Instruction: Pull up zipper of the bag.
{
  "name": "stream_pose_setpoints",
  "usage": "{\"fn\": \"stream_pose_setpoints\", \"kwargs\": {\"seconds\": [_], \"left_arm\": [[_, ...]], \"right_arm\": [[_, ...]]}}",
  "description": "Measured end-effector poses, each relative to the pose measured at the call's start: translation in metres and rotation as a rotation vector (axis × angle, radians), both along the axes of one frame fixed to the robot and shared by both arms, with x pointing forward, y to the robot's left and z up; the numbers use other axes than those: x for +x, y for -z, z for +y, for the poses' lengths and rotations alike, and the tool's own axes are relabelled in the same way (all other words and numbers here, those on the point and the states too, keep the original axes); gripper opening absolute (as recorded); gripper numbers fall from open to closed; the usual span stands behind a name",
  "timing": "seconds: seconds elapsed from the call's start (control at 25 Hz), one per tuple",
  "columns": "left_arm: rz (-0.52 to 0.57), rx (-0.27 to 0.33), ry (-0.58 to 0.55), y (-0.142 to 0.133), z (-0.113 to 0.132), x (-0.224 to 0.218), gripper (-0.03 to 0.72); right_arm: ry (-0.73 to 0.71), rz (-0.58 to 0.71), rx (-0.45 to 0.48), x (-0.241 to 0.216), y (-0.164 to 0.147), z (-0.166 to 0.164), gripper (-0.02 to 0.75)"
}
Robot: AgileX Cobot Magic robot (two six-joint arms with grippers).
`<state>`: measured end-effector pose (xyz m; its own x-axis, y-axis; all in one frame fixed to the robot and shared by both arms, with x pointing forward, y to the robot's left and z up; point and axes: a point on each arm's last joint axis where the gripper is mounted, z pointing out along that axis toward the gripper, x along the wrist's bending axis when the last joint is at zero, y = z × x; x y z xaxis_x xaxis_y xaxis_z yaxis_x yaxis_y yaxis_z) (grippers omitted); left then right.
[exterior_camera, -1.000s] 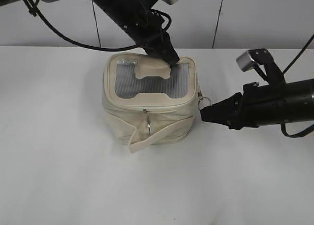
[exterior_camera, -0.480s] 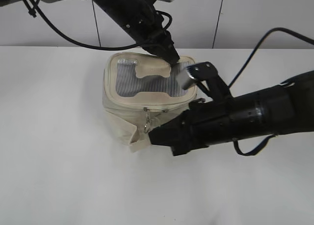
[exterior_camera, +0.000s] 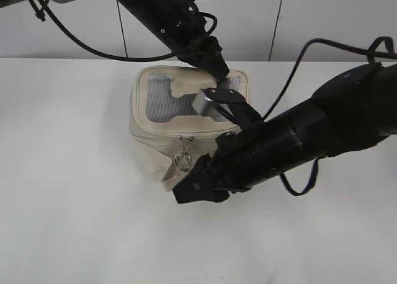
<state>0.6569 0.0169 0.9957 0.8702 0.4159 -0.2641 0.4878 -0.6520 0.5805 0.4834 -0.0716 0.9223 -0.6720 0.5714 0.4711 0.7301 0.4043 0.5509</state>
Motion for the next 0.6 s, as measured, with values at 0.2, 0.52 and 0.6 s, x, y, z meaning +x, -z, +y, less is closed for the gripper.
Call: {"fn": "stream_pose_setpoints", "kwargs": {"seconds": [0.2, 0.52, 0.6], "left_arm": [[0.014, 0.006, -0.075, -0.02, 0.008, -0.003, 0.258], [-0.05, 0.132, -0.276, -0.077, 0.05, -0.025, 0.237], [-0.072, 0.21, -0.349, -0.078, 0.065, -0.034, 0.237]], "right_arm": [[0.052, 0.115, -0.083, 0.011, -0.013, -0.045, 0.515], [0.218, 0.158, -0.191, 0.016, -0.053, -0.119, 0.571], [0.251, 0.179, -0.211, 0.011, -0.061, -0.129, 0.571]]}}
